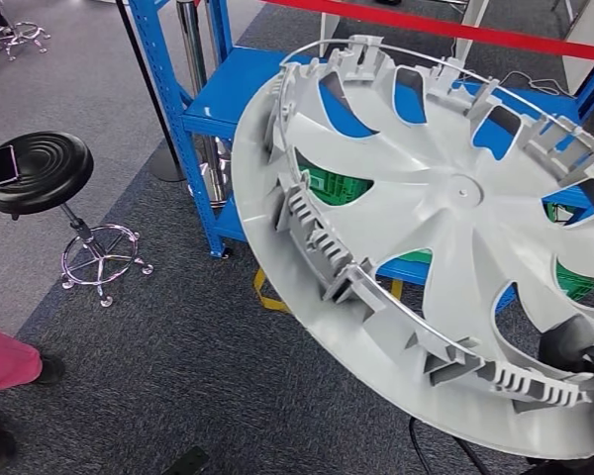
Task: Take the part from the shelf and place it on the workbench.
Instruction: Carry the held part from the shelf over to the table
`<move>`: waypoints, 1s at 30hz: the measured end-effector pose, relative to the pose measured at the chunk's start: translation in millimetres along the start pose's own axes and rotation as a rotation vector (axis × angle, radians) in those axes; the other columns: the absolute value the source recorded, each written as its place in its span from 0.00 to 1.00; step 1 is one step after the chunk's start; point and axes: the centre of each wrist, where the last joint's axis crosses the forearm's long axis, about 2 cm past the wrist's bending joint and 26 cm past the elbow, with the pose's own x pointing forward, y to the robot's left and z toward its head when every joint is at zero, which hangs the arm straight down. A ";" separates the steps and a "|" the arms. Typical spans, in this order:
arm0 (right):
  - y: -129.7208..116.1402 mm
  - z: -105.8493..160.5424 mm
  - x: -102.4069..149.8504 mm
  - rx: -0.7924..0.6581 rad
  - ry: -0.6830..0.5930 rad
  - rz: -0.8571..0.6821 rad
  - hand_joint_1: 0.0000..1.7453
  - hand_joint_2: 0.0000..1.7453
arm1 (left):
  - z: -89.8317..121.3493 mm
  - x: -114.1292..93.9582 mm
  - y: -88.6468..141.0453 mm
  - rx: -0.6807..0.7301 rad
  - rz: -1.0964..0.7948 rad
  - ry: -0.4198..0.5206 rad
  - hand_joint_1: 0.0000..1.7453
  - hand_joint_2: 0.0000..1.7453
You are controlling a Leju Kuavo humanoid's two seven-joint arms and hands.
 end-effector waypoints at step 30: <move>4.6 3.5 4.5 0.022 0.023 -0.025 1.00 1.00 | 0.3 -2.3 -1.0 0.002 0.003 0.009 0.00 0.00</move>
